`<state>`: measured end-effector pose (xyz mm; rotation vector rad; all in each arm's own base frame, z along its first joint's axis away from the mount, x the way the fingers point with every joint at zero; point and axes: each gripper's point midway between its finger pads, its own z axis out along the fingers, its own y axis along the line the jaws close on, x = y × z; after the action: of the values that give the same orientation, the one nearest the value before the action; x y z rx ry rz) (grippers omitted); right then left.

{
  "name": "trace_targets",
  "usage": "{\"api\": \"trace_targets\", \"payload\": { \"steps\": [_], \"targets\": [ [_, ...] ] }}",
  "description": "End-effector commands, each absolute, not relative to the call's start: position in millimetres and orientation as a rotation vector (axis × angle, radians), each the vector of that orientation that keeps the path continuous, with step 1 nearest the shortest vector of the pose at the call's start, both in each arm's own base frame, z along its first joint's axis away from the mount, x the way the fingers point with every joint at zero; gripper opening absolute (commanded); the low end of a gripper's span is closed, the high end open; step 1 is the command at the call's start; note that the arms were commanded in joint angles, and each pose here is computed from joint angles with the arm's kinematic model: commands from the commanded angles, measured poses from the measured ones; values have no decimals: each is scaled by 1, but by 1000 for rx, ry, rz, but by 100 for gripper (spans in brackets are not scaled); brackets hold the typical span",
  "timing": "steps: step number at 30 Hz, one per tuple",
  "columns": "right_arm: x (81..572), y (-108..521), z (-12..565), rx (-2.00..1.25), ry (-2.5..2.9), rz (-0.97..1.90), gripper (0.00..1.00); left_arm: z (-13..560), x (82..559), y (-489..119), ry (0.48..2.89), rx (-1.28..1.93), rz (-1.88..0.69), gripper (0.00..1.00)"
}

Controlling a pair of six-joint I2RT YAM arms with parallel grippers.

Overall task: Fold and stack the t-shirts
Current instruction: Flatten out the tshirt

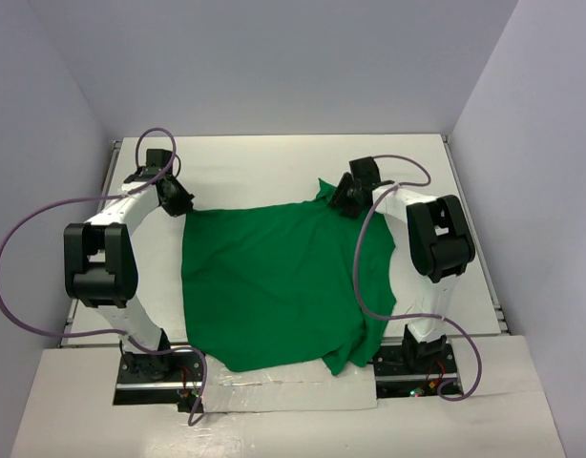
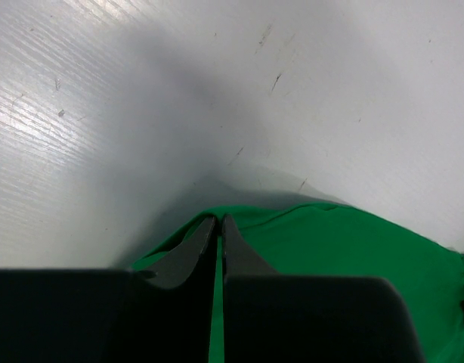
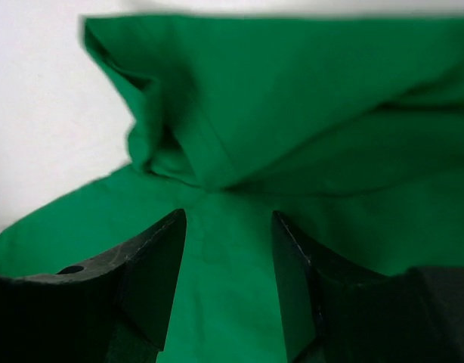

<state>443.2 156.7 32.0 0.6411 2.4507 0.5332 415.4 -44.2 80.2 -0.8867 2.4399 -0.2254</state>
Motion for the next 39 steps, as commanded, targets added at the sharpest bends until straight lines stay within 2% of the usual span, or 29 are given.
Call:
{"api": "trace_targets", "payload": {
  "steps": [1,14,27,30,32,33,34,39],
  "targets": [
    [461,172,55,769,2307,747,57,115,430,-37,2335,-854,-253,10],
    [477,158,48,898,2229,751,49,114,429,-38,2340,-848,-258,10],
    [475,152,33,947,2240,737,48,113,429,-37,2340,-851,-249,10],
    [477,152,30,955,2238,733,37,113,428,-36,2339,-855,-247,10],
    [479,151,30,958,2234,722,23,114,429,-36,2338,-855,-248,10],
    [480,149,32,961,2226,717,13,114,429,-36,2337,-856,-250,10],
    [482,148,35,959,2214,715,9,113,428,-36,2339,-856,-250,10],
    [492,145,70,897,2172,726,9,115,428,-36,2340,-855,-247,10]
  ]
}}
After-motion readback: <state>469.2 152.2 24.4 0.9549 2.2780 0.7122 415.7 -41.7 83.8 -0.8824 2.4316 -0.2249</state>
